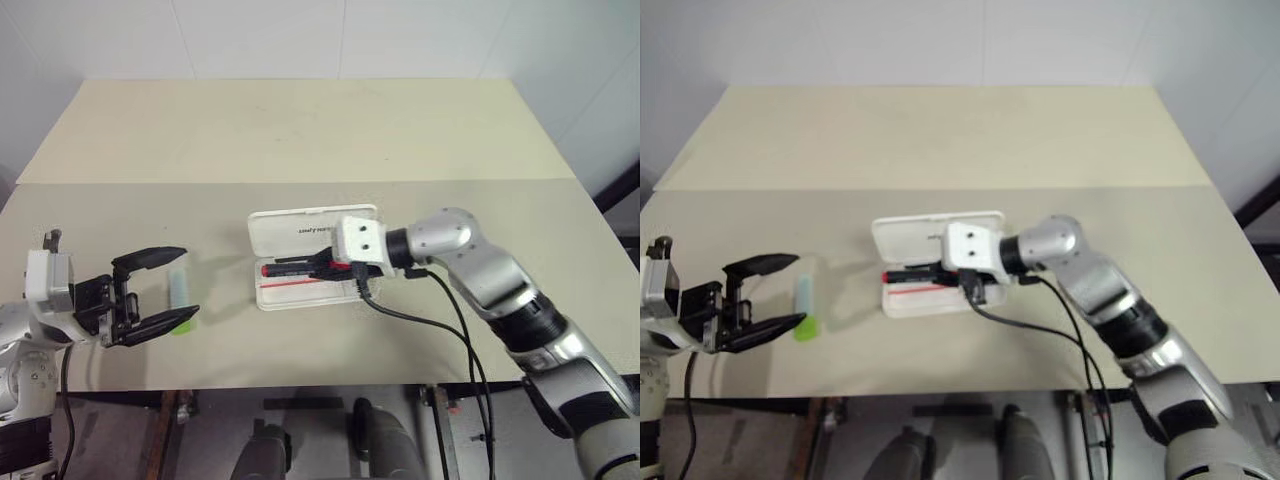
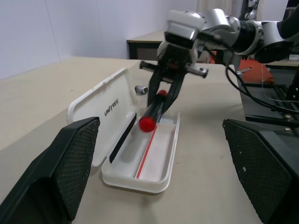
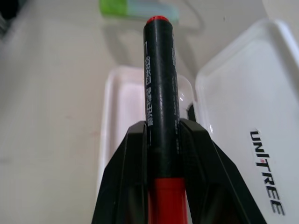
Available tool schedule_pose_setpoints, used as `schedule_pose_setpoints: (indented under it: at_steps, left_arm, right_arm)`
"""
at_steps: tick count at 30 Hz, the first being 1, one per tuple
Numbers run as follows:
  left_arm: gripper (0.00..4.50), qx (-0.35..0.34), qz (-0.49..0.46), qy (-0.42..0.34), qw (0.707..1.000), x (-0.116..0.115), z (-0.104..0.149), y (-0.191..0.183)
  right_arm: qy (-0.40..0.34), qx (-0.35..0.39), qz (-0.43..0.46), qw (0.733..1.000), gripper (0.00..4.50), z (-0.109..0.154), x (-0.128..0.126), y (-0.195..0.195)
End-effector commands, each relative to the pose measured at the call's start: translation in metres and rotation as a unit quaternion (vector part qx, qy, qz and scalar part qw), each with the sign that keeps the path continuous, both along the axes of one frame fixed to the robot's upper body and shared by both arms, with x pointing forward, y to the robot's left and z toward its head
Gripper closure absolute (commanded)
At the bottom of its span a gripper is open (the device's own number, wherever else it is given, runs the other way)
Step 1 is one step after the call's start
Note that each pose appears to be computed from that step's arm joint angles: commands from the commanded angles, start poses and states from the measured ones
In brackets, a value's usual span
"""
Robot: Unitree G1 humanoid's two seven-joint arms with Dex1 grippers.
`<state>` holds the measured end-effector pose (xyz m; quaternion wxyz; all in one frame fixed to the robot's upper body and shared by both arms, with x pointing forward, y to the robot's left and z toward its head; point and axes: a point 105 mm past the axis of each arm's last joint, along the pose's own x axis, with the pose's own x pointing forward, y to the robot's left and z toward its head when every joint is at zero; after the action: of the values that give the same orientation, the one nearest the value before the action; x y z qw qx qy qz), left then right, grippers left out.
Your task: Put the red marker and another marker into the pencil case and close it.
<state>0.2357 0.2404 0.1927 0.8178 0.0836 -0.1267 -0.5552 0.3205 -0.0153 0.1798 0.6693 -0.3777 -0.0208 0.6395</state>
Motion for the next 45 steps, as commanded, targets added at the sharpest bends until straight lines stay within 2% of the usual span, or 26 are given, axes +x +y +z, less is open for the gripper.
schedule_pose_setpoints:
  at_steps: [1, 17, 19, 20, 28, 38, 45]
  left_arm:
    - [0.0, 0.005, 0.006, -0.018, 1.0, -0.004, 0.008, 0.004]
    - [0.0, 0.008, 0.01, -0.024, 1.0, -0.003, 0.012, 0.001]
    - [0.0, 0.008, 0.009, -0.025, 1.0, -0.003, 0.013, 0.0]
    - [0.0, 0.008, 0.009, -0.025, 1.0, -0.004, 0.013, 0.0]
    - [0.0, 0.005, 0.003, -0.027, 1.0, -0.004, 0.014, -0.006]
    - [0.0, -0.005, -0.001, -0.029, 1.0, -0.007, 0.013, -0.02]
    - [0.0, -0.022, 0.031, -0.053, 0.998, -0.014, 0.019, -0.028]
  right_arm:
    - [-0.042, 0.005, 0.014, 0.999, 3.89, 0.011, 0.007, 0.014]
    - [-0.062, -0.038, 0.014, 0.997, 3.89, -0.008, 0.029, 0.016]
    - [-0.061, -0.04, 0.014, 0.997, 3.16, -0.008, 0.03, 0.015]
    - [-0.061, -0.04, 0.014, 0.997, 2.95, -0.008, 0.029, 0.015]
    - [-0.051, -0.032, 0.025, 0.998, 0.09, -0.002, 0.017, 0.013]
    - [0.01, -0.003, 0.057, 0.998, 0.04, 0.008, -0.026, 0.002]
    - [0.075, 0.078, 0.038, 0.993, 0.04, 0.037, -0.049, -0.025]
